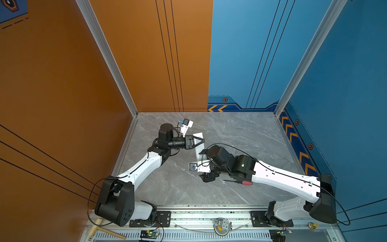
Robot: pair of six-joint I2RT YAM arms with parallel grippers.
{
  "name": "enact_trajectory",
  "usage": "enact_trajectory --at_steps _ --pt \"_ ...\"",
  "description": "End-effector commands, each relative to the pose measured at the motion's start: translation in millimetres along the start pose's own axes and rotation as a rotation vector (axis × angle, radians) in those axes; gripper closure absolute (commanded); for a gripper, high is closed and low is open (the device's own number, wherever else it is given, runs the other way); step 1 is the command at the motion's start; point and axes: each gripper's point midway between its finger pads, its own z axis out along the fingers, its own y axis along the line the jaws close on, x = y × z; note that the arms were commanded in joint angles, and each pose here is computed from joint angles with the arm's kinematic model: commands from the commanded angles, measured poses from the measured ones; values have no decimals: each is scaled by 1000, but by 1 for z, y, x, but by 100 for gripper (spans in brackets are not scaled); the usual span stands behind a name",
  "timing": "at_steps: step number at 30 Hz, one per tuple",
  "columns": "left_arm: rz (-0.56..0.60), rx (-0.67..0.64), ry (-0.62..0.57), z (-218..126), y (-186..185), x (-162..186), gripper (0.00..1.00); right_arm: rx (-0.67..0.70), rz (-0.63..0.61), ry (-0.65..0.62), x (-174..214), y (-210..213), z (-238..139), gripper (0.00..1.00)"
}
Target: Load the batteries into the remote control
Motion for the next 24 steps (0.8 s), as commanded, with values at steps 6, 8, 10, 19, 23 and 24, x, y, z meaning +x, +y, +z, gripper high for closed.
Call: enact_trajectory --at_steps 6,8,10,19,23,24 --pt "14 44 9 -2 -8 0 100 -1 -18 54 14 6 7 0" --pt "14 44 10 -2 -8 0 100 6 -21 62 15 4 7 0" --pt "16 44 9 -3 -9 0 100 11 -22 70 16 4 8 0" --pt "21 45 6 -3 -11 -1 100 0 -28 78 18 7 10 1" --pt "18 44 7 -3 -10 0 100 -16 -27 79 18 10 12 1" --pt "18 45 8 -3 -10 0 100 -22 -28 80 19 12 13 1"
